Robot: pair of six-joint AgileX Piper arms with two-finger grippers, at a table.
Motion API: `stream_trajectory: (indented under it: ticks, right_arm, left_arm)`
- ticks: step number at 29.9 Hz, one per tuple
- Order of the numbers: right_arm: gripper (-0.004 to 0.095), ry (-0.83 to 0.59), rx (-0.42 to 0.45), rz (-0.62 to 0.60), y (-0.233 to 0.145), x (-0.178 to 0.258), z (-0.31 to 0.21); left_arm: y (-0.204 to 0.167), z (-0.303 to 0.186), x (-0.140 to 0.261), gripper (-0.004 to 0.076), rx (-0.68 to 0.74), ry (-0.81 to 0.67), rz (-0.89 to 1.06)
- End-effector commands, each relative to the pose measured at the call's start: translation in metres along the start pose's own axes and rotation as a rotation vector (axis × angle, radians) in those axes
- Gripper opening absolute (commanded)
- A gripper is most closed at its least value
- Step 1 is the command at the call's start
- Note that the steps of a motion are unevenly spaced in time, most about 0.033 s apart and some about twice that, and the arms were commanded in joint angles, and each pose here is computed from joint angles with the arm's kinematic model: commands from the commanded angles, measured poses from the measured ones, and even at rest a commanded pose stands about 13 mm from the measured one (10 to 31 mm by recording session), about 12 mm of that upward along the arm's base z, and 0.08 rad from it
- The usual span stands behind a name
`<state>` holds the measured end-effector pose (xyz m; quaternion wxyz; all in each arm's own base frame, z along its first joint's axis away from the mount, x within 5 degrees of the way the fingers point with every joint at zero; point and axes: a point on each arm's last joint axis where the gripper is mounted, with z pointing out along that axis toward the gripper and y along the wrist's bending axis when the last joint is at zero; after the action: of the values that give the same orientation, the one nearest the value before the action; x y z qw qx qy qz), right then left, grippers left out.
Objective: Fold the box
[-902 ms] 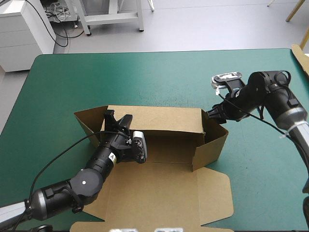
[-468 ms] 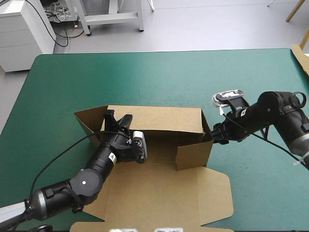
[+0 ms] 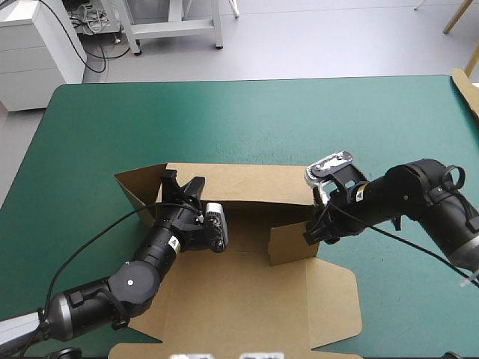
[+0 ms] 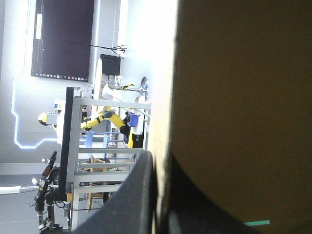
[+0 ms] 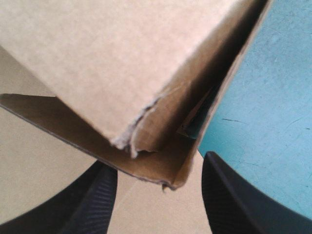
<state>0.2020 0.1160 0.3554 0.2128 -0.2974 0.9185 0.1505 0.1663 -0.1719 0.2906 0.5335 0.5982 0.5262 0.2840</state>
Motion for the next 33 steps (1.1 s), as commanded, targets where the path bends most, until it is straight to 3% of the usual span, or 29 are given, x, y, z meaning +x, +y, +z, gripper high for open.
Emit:
stream_trajectory:
  ticks: [1,6,16,33]
  right_arm:
    - [0.0483,-0.105,0.058,0.001,0.005,-0.007,-0.014]
    - [0.0483,-0.103,0.108,0.027,0.005,-0.007,-0.013]
    - [0.0455,-0.131,0.086,0.025,0.013,0.004,0.010]
    - [0.0438,-0.368,0.075,0.107,0.012,0.024,0.029]
  left_arm:
    - [0.013,-0.004,-0.002,-0.0008,-0.061,-0.001,-0.030]
    - [0.013,-0.004,-0.002,-0.0008,-0.061,-0.002,-0.052]
    - [0.013,-0.004,-0.002,-0.0008,-0.061,-0.002,-0.054]
    - [0.012,-0.004,-0.004,-0.0008,-0.045,-0.025,-0.054]
